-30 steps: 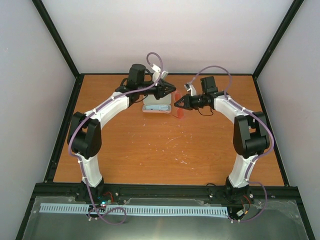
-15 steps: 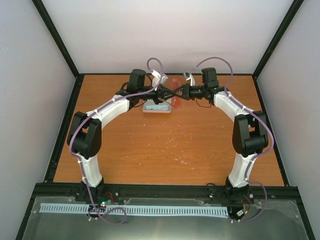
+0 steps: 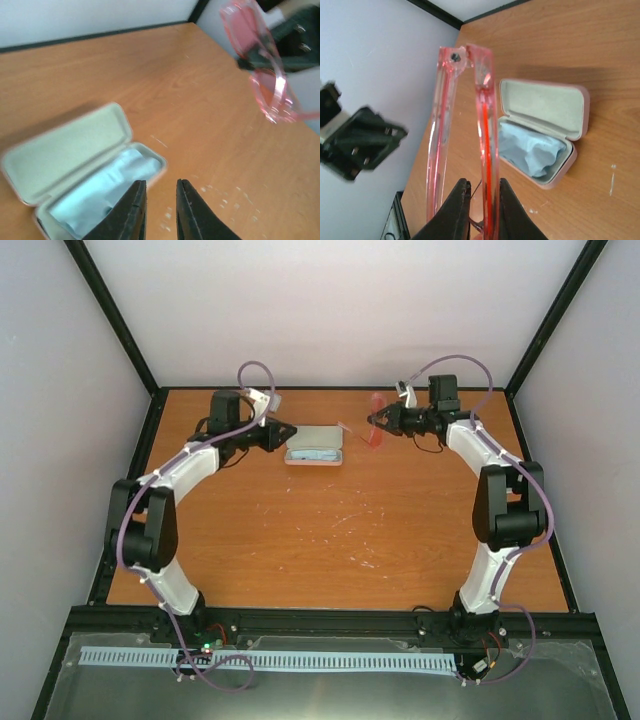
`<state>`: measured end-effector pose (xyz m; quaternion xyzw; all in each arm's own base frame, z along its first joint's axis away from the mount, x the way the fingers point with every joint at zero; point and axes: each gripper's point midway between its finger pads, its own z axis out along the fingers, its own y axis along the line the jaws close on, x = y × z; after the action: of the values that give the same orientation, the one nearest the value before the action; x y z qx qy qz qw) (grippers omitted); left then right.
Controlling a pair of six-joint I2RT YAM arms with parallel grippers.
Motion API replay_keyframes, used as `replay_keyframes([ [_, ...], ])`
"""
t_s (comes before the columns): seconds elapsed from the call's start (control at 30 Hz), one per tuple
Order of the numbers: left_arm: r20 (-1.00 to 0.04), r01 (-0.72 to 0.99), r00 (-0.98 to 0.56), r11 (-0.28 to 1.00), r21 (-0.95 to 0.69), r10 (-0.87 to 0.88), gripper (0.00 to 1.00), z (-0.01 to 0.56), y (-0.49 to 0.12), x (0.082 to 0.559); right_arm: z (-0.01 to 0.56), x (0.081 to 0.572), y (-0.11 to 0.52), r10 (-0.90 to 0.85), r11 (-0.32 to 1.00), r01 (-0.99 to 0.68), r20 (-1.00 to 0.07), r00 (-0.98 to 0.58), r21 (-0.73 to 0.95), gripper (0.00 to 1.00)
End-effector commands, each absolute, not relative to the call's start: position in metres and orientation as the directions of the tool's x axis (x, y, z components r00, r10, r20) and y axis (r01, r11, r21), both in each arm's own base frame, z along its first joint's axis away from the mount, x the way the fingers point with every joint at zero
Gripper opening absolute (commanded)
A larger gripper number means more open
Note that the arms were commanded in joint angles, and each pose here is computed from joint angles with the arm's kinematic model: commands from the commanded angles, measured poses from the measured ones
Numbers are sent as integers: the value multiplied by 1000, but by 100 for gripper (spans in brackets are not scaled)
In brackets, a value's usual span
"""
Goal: Organize the sunglasses
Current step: Fold the sunglasses at the center of the board.
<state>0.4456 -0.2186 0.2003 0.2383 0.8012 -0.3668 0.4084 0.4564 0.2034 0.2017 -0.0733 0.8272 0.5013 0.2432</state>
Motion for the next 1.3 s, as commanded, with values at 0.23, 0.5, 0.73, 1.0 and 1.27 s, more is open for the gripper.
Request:
replay_keyframes([
  [0.23, -899, 866, -390, 410, -285, 199, 15, 244, -277, 354, 194, 489, 223, 90, 517, -378, -488, -868, 768, 3],
  [0.5, -897, 902, -382, 302, -309, 224, 13, 242, -312, 352, 195, 472, 263, 20, 487, -418, -488, -873, 767, 3],
  [0.73, -903, 902, -378, 301, -309, 206, 14, 242, -323, 373, 194, 442, 286, -43, 438, -448, -479, -877, 780, 3],
  [1.0, -901, 891, -376, 351, -287, 216, 15, 219, -331, 408, 199, 412, 287, -99, 389, -469, -470, -877, 793, 3],
  [1.27, -882, 865, -407, 410, -288, 238, 25, 191, -320, 436, 206, 404, 288, -116, 356, -477, -469, -876, 804, 3],
])
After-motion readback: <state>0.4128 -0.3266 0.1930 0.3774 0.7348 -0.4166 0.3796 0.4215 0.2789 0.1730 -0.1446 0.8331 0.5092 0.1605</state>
